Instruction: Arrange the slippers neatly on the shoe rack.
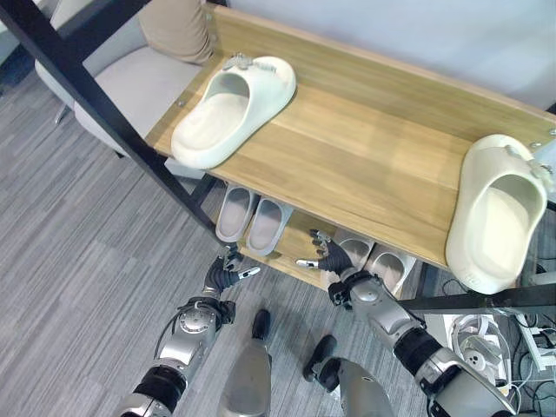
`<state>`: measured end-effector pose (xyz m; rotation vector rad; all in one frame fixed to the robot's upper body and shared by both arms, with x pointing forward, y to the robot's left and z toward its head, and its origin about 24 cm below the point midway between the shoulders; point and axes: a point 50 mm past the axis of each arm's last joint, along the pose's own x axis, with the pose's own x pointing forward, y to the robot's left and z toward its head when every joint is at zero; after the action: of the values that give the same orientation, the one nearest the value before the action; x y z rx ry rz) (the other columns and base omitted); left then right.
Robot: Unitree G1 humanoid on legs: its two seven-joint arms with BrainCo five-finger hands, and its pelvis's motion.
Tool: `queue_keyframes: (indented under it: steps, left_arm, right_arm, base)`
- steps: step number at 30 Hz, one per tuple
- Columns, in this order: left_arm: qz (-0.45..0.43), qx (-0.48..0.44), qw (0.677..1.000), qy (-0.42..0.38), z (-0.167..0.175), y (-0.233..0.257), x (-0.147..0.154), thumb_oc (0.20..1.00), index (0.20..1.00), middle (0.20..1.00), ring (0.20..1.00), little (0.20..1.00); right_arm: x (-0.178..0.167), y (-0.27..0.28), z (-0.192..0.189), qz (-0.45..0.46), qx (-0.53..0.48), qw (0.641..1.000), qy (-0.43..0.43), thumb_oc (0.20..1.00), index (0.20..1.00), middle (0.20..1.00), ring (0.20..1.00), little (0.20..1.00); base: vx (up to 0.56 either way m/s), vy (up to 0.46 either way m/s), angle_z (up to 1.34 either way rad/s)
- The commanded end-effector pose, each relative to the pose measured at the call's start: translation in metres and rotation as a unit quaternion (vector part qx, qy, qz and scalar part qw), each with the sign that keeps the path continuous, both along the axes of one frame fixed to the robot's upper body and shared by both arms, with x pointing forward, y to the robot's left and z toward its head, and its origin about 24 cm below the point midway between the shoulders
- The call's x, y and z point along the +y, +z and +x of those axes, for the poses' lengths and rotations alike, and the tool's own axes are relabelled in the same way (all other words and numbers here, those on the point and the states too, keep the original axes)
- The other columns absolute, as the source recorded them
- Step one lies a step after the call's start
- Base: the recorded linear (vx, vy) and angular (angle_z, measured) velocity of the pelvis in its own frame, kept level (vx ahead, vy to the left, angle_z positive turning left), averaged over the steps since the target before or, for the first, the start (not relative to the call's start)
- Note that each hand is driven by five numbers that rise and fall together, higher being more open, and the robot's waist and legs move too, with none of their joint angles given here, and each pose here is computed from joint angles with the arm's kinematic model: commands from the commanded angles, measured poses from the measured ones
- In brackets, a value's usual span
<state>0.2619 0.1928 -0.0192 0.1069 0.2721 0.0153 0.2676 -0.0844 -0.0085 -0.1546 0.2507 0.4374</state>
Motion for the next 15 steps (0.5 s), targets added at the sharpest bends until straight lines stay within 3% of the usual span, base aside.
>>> queue_keyframes:
  steps: [1, 4, 5, 6, 7, 8, 9, 10, 11, 12, 15]
  left_arm:
    - [0.053, -0.033, 0.998, -0.017, -0.008, 0.01, 0.029, 1.0, 1.0, 1.0, 1.0, 1.0]
    - [0.086, 0.011, 0.993, -0.074, -0.032, -0.007, 0.033, 1.0, 1.0, 1.0, 1.0, 1.0]
    - [0.086, 0.011, 0.993, -0.075, -0.032, -0.007, 0.033, 1.0, 1.0, 1.0, 1.0, 1.0]
    - [0.129, 0.03, 0.98, -0.147, -0.039, -0.011, 0.027, 1.0, 1.0, 1.0, 1.0, 1.0]
    - [0.183, 0.016, 0.953, -0.239, -0.039, -0.001, 0.017, 1.0, 1.0, 1.0, 1.0, 1.0]
    - [0.201, 0.005, 0.938, -0.281, -0.038, 0.004, 0.01, 1.0, 1.0, 1.0, 1.0, 1.0]
    - [0.235, -0.021, 0.903, -0.359, -0.037, 0.017, -0.005, 1.0, 1.0, 1.0, 1.0, 1.0]
    - [0.265, -0.075, 0.846, -0.456, -0.035, 0.042, -0.031, 1.0, 1.0, 1.0, 1.0, 1.0]
    - [0.269, -0.095, 0.829, -0.481, -0.034, 0.054, -0.039, 1.0, 1.0, 1.0, 1.0, 1.0]
    - [0.243, -0.186, 0.77, -0.56, -0.032, 0.109, -0.07, 1.0, 1.0, 1.0, 1.0, 1.0]
    - [0.098, -0.245, 0.751, -0.606, -0.033, 0.166, -0.096, 1.0, 1.0, 1.0, 1.0, 1.0]
  right_arm:
    - [-0.014, 0.012, -0.005, -0.045, -0.06, 0.991, 0.111, 1.0, 1.0, 1.0, 1.0, 1.0]
    - [-0.065, -0.032, -0.05, -0.093, 0.025, 0.993, 0.071, 1.0, 1.0, 1.0, 1.0, 1.0]
    - [-0.065, -0.032, -0.05, -0.093, 0.025, 0.993, 0.071, 1.0, 1.0, 1.0, 1.0, 1.0]
    - [-0.092, -0.054, -0.067, -0.128, 0.073, 0.989, 0.029, 1.0, 1.0, 1.0, 1.0, 1.0]
    - [-0.112, -0.065, -0.083, -0.141, 0.105, 0.984, 0.0, 1.0, 1.0, 1.0, 1.0, 1.0]
    - [-0.115, -0.067, -0.088, -0.14, 0.112, 0.984, -0.003, 1.0, 1.0, 1.0, 1.0, 1.0]
    - [-0.118, -0.07, -0.095, -0.139, 0.125, 0.982, 0.0, 1.0, 1.0, 1.0, 1.0, 1.0]
    - [-0.114, -0.072, -0.1, -0.132, 0.132, 0.982, 0.015, 1.0, 1.0, 1.0, 1.0, 1.0]
    - [-0.112, -0.072, -0.099, -0.126, 0.132, 0.983, 0.017, 1.0, 1.0, 1.0, 1.0, 1.0]
    - [-0.103, -0.073, -0.099, -0.106, 0.134, 0.985, 0.024, 1.0, 1.0, 1.0, 1.0, 1.0]
    - [-0.091, -0.071, -0.096, -0.079, 0.133, 0.987, 0.034, 1.0, 1.0, 1.0, 1.0, 1.0]
  base:
    - [0.22, 0.016, -0.48]
    - [0.12, 0.034, -0.5]
    - [0.08, 0.056, -0.52]
    - [0.09, 0.056, -0.46]
    - [0.11, 0.059, -0.27]
    - [0.13, 0.036, -0.42]
    - [0.1, 0.004, -0.53]
    - [0.09, -0.009, -0.48]
    - [0.07, -0.037, -0.11]
    - [0.03, -0.029, -0.16]
    - [0.04, -0.051, -0.01]
